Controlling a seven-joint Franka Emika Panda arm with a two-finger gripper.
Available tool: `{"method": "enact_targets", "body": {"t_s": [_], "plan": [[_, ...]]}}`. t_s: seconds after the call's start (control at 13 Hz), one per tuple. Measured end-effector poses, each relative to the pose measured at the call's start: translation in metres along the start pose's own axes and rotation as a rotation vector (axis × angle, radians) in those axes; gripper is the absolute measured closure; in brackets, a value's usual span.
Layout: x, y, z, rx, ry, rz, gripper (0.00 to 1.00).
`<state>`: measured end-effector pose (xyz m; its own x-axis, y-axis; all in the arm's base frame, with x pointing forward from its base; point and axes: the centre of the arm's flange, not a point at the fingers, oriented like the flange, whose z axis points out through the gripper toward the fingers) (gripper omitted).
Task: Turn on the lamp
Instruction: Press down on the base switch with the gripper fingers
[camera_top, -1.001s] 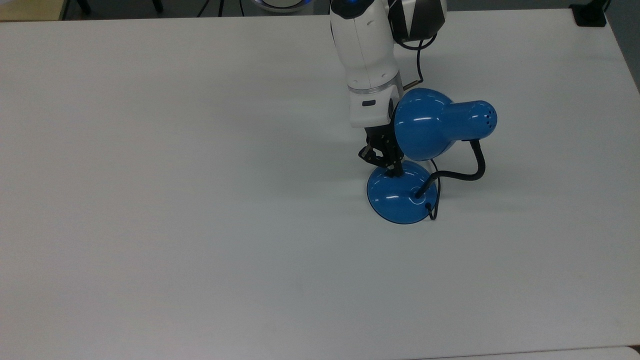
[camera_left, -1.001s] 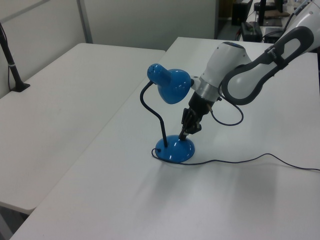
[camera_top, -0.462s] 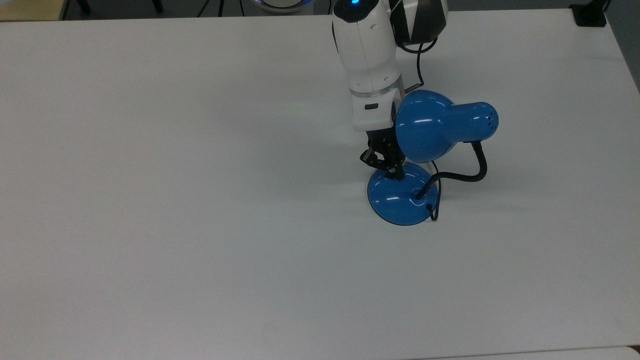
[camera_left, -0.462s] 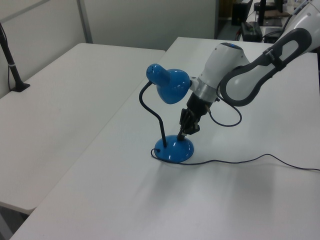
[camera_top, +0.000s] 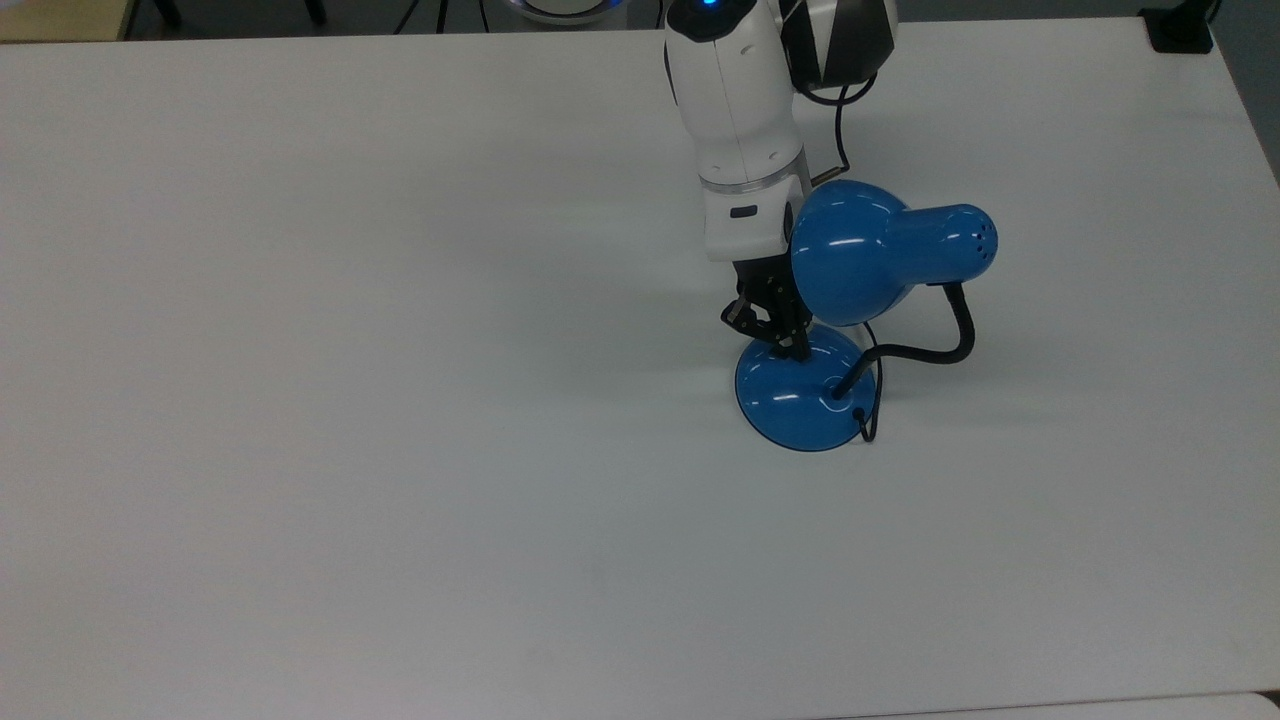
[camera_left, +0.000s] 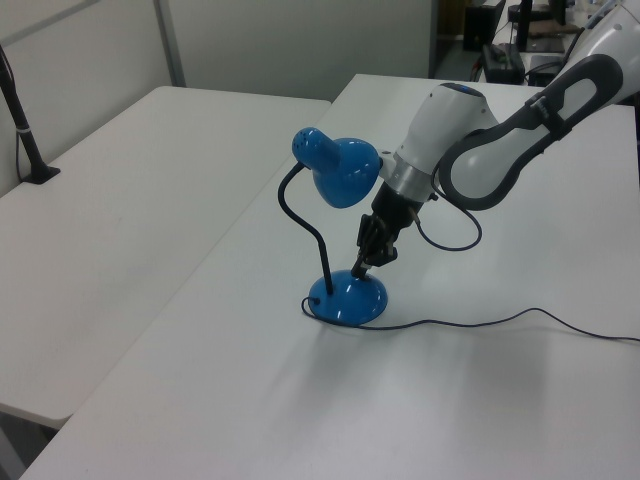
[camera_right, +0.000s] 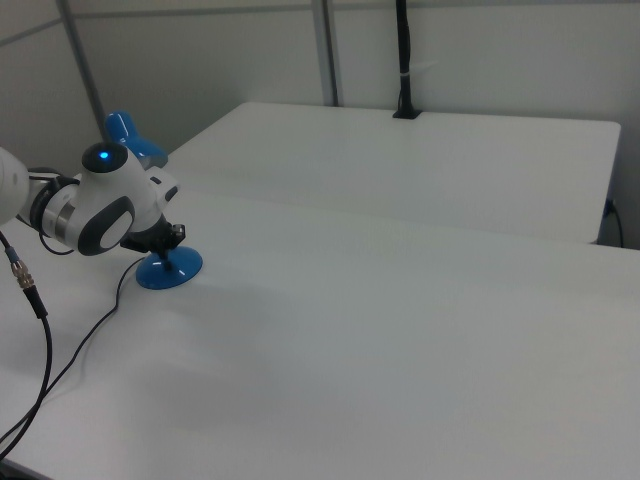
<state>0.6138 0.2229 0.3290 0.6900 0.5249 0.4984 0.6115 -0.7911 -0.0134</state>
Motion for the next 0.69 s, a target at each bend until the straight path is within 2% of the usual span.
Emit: {"method": "enact_targets", "body": {"t_s": [0.69], "plan": [[-0.0071, 0.0065, 0.0002, -0.007, -0.011, 0.0, 0.99]]}}
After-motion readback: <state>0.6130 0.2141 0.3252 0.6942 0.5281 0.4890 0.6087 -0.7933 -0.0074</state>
